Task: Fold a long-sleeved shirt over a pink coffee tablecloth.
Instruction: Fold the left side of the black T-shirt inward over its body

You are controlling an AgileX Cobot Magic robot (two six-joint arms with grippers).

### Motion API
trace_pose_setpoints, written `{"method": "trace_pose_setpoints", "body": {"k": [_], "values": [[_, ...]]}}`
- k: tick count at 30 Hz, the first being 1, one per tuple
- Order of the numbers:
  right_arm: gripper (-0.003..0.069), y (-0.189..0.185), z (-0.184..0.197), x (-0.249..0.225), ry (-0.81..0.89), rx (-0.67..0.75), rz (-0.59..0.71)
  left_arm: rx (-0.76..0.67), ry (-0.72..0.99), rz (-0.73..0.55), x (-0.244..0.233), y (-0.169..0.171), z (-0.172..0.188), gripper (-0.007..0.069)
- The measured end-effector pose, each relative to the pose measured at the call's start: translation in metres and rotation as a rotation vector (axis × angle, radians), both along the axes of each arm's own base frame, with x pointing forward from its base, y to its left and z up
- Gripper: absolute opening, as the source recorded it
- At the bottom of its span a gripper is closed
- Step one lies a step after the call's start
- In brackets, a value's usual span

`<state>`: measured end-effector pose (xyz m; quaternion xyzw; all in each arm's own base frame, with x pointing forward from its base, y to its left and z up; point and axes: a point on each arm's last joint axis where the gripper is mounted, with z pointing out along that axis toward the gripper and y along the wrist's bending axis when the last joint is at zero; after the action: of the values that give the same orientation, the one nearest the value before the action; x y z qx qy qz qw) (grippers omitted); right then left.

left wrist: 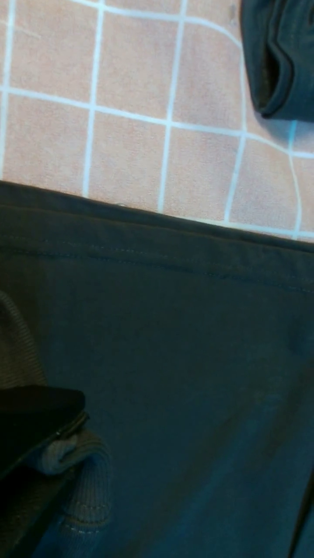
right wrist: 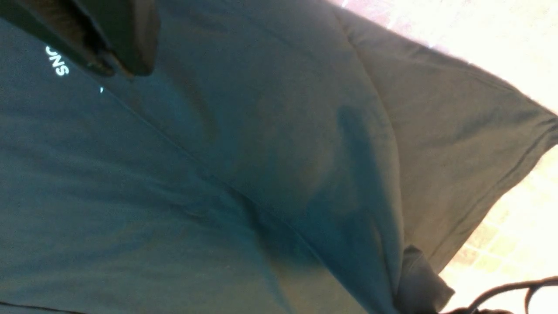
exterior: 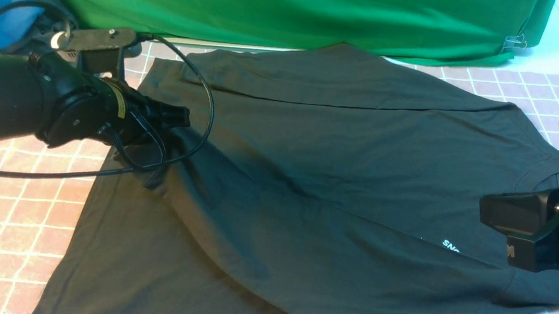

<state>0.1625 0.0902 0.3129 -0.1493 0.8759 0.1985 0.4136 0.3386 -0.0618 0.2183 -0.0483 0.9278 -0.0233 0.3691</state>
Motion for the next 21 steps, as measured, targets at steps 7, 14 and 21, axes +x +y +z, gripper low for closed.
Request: {"method": "trace_pose_setpoints", "body": {"k": [7,14,21], "values": [[0.0089,0.000,0.000,0.000,0.001,0.000,0.000,-0.056,-0.004,0.106,0.012,0.017,-0.003,0.0062],[0.0091,0.000,0.000,0.000,0.004,-0.002,0.001,-0.081,0.014,0.145,0.015,0.029,-0.008,0.0064],[0.0091,0.000,0.000,0.000,0.004,-0.002,0.001,-0.064,0.014,0.106,0.015,0.027,-0.008,0.0111]]}}
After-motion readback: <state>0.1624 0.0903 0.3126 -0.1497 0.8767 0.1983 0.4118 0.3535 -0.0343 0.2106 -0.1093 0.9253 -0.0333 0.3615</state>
